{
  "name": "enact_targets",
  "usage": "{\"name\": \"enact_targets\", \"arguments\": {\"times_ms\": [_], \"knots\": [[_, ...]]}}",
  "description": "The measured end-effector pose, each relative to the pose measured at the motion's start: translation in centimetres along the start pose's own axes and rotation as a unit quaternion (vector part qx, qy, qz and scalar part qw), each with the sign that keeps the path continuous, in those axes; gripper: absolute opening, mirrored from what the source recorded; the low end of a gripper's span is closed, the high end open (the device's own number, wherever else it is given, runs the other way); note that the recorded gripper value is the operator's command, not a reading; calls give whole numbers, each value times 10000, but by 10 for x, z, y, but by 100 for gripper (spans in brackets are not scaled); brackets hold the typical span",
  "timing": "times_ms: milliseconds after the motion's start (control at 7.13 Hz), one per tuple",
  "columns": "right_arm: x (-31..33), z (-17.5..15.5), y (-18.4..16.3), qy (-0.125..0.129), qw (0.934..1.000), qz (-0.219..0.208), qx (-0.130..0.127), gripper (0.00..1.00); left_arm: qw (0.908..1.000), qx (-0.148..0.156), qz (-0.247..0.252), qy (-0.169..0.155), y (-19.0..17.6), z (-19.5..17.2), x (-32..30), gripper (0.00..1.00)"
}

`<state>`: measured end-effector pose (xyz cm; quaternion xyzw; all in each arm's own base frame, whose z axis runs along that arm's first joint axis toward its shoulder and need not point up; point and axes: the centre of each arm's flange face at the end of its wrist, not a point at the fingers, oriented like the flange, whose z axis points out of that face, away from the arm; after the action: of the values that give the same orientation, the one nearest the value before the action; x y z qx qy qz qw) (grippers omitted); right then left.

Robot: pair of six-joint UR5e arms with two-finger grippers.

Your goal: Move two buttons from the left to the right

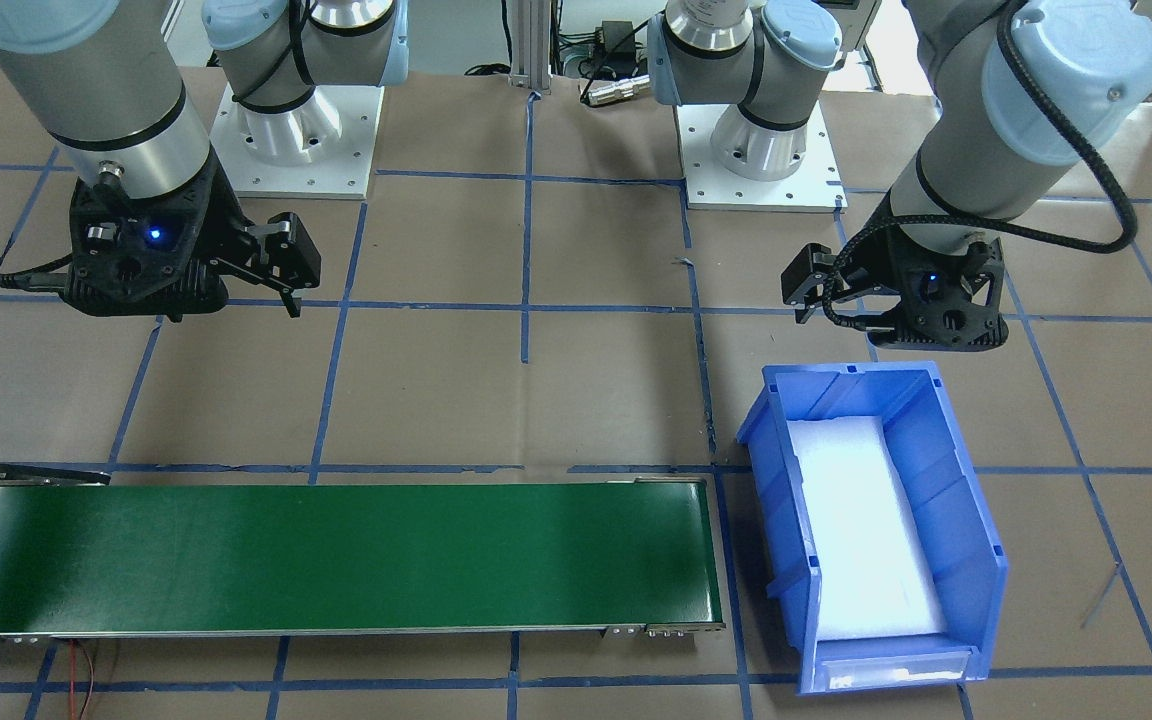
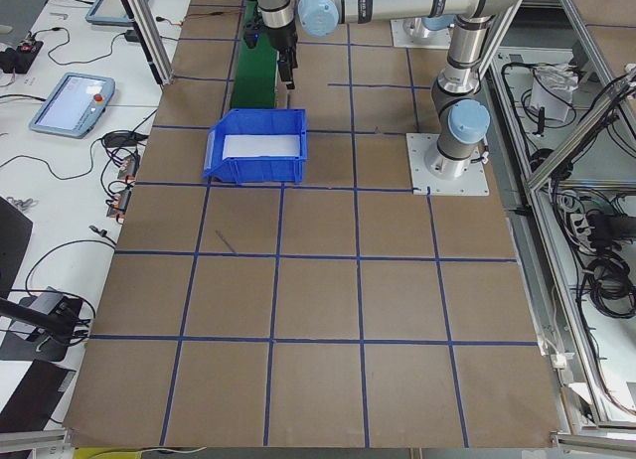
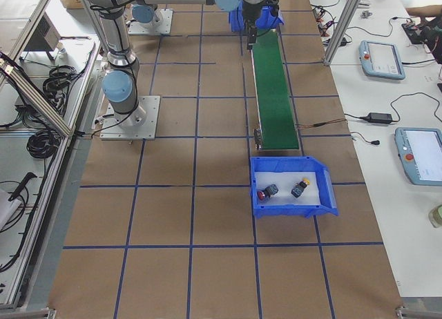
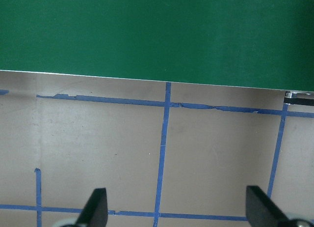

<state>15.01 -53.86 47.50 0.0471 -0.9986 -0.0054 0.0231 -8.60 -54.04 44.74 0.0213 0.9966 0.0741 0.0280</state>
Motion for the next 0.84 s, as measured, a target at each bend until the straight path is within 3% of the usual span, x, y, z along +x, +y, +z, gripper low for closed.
{"name": "enact_targets", "arguments": {"times_ms": [841], "knots": [[3, 5, 0, 138, 9999, -27, -47, 100, 9995, 260, -200, -3, 26, -24, 3, 100]]}}
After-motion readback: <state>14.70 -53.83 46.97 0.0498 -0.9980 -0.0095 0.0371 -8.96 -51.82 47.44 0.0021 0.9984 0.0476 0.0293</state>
